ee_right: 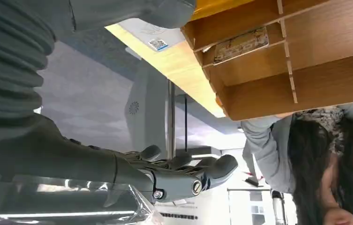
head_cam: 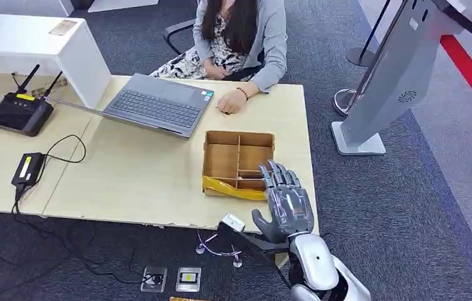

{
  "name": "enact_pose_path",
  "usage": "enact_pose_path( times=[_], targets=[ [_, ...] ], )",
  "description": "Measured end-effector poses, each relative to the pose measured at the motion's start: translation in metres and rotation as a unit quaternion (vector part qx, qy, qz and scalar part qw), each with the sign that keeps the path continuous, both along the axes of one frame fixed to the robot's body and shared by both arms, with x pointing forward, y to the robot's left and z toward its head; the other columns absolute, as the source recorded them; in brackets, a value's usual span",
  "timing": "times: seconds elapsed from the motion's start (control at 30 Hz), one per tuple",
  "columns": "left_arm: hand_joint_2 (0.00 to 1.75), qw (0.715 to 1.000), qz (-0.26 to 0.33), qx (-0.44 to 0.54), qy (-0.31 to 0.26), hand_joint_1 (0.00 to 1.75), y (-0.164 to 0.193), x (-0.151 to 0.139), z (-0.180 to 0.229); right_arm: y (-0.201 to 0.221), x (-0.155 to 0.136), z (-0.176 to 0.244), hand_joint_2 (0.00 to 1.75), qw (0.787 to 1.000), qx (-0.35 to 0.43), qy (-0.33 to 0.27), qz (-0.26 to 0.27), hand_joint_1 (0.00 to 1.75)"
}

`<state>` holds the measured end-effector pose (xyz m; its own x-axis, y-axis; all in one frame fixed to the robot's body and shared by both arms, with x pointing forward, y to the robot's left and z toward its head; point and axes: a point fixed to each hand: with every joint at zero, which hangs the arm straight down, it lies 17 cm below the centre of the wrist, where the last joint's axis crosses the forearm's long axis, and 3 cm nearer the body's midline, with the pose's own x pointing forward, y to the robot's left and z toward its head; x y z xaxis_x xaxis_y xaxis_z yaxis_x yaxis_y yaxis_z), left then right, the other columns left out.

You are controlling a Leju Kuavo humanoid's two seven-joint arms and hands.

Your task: Pass the card to the sensor for recognition and then transmit it.

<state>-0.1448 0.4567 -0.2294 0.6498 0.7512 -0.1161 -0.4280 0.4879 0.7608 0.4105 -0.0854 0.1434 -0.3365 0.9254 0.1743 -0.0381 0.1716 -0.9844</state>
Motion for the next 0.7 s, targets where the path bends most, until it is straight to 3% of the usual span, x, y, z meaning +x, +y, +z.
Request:
enact_pose_path(
  times=[0.27, 0.53, 0.7],
  targets=[
    [0.0, 1.0, -0.001, 0.008, 0.001, 0.0, -0.002, -0.018, 0.002, 0.001, -0.001, 0.0, 1.75, 1.0, 0.003, 0.006, -0.001, 0.0],
    [0.0, 0.995, 0.053, -0.017, 0.08, 0.0, 0.001, -0.061, 0.023, 0.003, 0.006, 0.003, 1.75, 1.0, 0.011, 0.007, 0.012, 0.0],
    [0.0, 0.994, 0.051, -0.024, 0.09, 0.0, 0.0, -0.062, 0.024, 0.003, 0.011, 0.003, 1.75, 1.0, 0.008, 0.001, 0.019, 0.0]
  ],
)
